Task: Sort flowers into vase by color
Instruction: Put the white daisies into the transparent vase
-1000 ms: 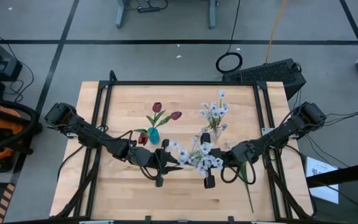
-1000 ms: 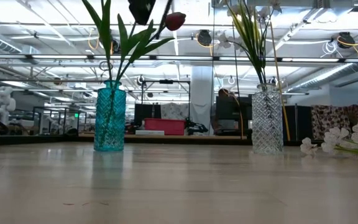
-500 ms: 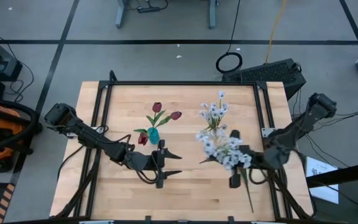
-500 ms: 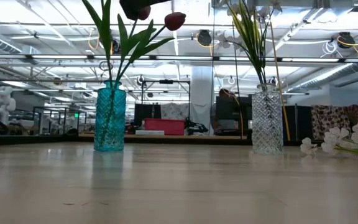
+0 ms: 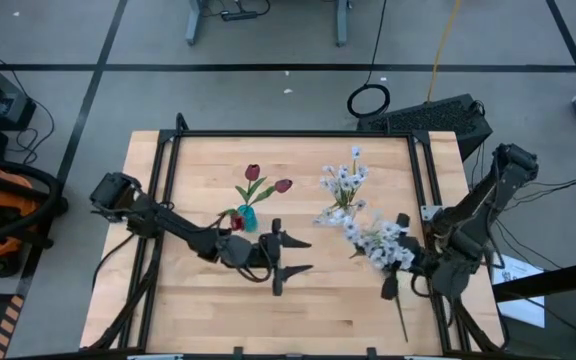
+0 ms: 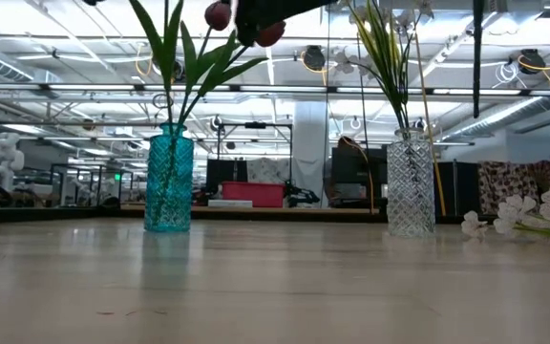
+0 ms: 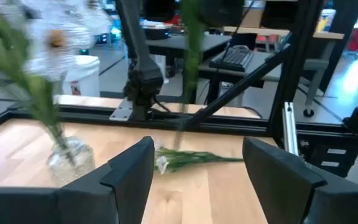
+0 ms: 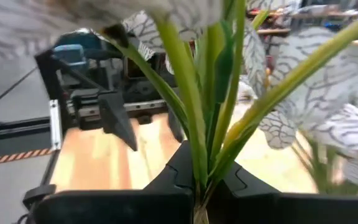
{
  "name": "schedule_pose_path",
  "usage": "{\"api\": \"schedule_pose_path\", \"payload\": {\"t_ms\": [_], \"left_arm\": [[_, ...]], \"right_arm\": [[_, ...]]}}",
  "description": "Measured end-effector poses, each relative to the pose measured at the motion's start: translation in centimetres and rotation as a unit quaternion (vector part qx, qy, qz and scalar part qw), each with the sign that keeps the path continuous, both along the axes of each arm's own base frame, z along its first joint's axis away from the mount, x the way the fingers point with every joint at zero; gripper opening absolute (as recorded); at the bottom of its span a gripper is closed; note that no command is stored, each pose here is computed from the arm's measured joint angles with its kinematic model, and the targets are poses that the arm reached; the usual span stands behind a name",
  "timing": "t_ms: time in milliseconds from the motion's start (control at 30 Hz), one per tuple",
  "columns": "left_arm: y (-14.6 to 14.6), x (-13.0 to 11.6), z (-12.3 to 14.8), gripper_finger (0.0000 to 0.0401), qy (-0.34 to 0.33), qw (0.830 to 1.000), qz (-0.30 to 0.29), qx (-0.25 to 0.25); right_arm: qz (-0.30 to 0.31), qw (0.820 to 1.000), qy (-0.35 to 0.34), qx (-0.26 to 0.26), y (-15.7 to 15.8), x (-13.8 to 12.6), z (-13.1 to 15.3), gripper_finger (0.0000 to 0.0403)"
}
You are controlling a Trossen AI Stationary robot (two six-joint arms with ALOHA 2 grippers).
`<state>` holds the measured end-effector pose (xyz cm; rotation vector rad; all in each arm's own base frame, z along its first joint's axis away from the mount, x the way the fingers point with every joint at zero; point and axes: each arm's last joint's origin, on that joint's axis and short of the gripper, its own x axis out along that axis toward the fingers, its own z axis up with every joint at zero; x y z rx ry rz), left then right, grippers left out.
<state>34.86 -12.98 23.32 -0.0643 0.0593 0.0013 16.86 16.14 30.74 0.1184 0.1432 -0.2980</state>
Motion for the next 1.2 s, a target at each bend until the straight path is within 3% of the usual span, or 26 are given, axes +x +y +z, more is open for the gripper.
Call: {"api": "schedule_pose_path", "payload": {"t_ms": [333, 567, 700, 867, 1067, 1200], "left_arm": [[0.1, 3.2, -1.3, 0.0251, 0.009, 1.000, 0.010, 0.024], [1.2, 3.9, -1.9, 0.0251, 0.017, 0.999, 0.028, 0.001], [1.3, 3.9, -1.9, 0.0251, 0.019, 0.999, 0.029, 0.001], [1.3, 3.9, -1.9, 0.0251, 0.019, 0.999, 0.029, 0.001], [1.2, 3.9, -1.9, 0.0251, 0.016, 0.999, 0.028, 0.000], [1.1, 3.9, -1.9, 0.0251, 0.016, 1.000, 0.027, 0.000]], "right_arm": [[-0.088, 0.995, -0.035, -0.020, -3.1, -4.3, 1.4, 0.0002], [-0.150, 0.986, -0.076, -0.002, -6.6, -6.3, 3.3, 0.0002], [-0.169, 0.980, -0.100, 0.034, -8.6, -7.6, 4.3, 0.0002], [-0.154, 0.981, -0.108, 0.054, -10.2, -8.6, 6.2, 0.0002], [-0.045, 0.990, -0.132, 0.021, -11.3, -9.2, 8.9, 0.0002], [-0.066, 0.989, -0.129, 0.013, -11.4, -8.9, 8.1, 0.0002]]}}
